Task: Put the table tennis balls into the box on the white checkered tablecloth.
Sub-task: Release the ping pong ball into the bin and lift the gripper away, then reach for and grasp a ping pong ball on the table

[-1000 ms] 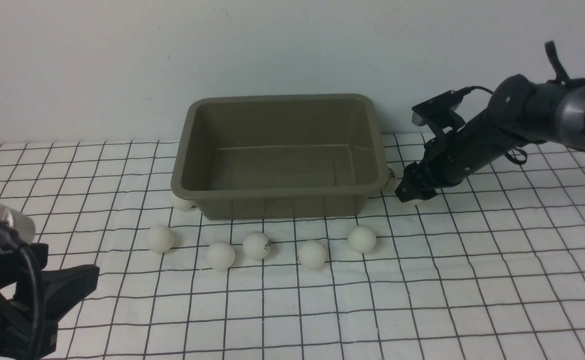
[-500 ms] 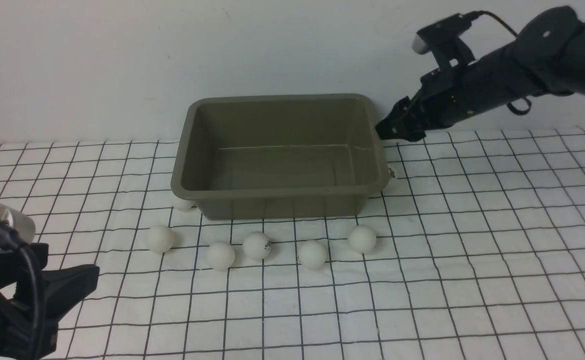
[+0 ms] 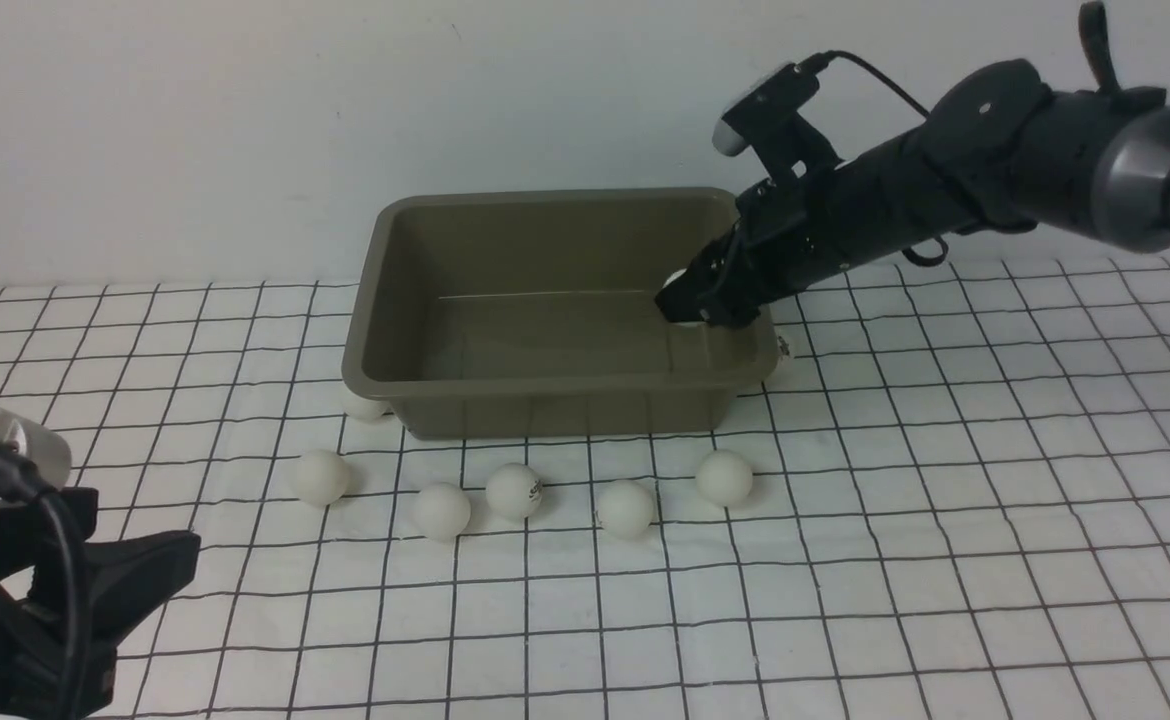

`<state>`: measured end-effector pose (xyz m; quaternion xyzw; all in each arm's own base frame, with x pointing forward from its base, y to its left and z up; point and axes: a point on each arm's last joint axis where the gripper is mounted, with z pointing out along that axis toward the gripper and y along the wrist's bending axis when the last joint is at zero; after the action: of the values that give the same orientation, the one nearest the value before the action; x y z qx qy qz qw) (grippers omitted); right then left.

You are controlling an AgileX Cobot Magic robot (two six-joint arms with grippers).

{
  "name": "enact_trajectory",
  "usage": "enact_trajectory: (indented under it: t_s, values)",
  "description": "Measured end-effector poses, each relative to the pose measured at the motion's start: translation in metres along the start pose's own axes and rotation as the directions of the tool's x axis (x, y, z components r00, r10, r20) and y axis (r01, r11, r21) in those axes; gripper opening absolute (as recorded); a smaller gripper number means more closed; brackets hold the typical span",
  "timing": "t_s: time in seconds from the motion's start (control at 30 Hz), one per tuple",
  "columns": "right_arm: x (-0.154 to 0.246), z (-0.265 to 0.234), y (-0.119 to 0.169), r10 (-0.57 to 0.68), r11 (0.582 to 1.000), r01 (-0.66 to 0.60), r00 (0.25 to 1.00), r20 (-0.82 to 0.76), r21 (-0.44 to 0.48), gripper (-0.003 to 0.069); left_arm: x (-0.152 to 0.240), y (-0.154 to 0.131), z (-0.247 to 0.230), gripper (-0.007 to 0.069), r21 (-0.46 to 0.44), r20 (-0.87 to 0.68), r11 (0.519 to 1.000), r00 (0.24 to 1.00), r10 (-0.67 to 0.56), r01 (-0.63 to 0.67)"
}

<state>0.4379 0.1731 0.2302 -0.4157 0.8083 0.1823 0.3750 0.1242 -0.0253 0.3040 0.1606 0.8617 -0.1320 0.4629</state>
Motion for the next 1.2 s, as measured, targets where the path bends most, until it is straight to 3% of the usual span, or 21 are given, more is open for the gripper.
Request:
enact_trajectory:
  t_s: [0.2,0.37,0.57,0.7,0.87,1.2]
  values:
    - [0.018,-0.032,-0.043,-0.005,0.995,0.007,1.0,-0.023,0.098,0.0465,0.0,0.0,0.0,0.045,0.001,-0.001,1.0,1.0,0.0,0.0]
    - [0.044,-0.056,-0.068,-0.05,0.998,0.051,0.997,-0.059,0.031,0.0423,0.0,0.0,0.0,0.045,0.001,-0.001,1.0,1.0,0.0,0.0]
    - [0.054,-0.065,-0.076,-0.068,0.996,0.068,0.998,-0.005,-0.062,0.0412,0.0,0.0,0.0,0.045,0.001,-0.001,1.0,1.0,0.0,0.0]
    - [0.067,-0.051,-0.078,-0.189,0.976,0.188,0.982,0.007,-0.105,0.041,0.0,0.0,0.0,0.045,0.001,0.0,1.0,1.0,-0.001,0.001]
    - [0.078,-0.037,-0.08,-0.247,0.96,0.247,0.969,0.019,-0.131,0.0411,0.0,0.0,0.0,0.045,0.001,0.0,1.0,1.0,0.002,-0.002]
    - [0.1,-0.004,-0.083,-0.199,0.968,0.201,0.98,0.023,-0.148,0.0411,0.0,0.0,0.0,0.045,0.001,0.0,1.0,1.0,0.003,-0.003]
